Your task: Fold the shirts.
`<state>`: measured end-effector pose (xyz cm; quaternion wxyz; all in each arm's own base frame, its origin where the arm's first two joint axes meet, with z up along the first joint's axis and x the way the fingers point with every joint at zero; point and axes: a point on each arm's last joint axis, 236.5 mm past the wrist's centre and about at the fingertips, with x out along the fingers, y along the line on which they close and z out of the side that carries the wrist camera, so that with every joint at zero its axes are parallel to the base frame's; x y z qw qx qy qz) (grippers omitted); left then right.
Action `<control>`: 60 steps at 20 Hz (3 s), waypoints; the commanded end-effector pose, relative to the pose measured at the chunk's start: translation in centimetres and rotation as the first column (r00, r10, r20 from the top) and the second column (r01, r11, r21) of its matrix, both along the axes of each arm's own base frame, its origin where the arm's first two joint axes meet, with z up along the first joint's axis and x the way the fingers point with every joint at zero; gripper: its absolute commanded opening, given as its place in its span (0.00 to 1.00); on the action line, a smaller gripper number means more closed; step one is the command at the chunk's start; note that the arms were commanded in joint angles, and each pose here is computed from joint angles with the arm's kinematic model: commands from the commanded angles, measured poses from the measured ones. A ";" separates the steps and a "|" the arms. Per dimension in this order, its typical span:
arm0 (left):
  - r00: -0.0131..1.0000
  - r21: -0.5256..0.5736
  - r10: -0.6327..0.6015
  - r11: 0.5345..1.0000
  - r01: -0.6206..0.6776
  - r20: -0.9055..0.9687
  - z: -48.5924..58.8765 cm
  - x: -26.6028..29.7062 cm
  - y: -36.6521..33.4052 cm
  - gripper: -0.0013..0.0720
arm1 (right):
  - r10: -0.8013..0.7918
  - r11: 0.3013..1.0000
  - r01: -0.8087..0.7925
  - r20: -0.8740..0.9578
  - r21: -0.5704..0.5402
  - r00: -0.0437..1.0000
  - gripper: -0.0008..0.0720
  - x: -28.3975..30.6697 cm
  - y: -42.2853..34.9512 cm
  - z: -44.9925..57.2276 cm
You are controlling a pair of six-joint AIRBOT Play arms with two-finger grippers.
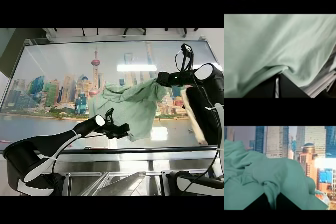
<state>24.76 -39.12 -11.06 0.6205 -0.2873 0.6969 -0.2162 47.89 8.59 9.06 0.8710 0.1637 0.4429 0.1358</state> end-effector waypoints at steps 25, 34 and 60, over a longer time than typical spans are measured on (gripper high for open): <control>0.544 0.260 -0.105 0.941 -0.216 0.833 46.1 -1.0 30.8 0.04 | 0.088 0.978 0.007 0.446 -0.206 0.891 0.06 -23.9 -1.9 24.9; 0.571 0.364 -0.202 0.913 -0.183 0.795 47.2 0.0 30.2 0.04 | 0.028 0.960 0.151 0.617 -0.236 0.787 0.06 -25.9 -4.3 34.7; 0.922 0.539 -0.125 0.836 -0.102 0.367 15.1 25.9 38.0 0.98 | -0.097 0.975 0.051 0.204 0.218 0.974 0.98 3.7 -1.8 1.0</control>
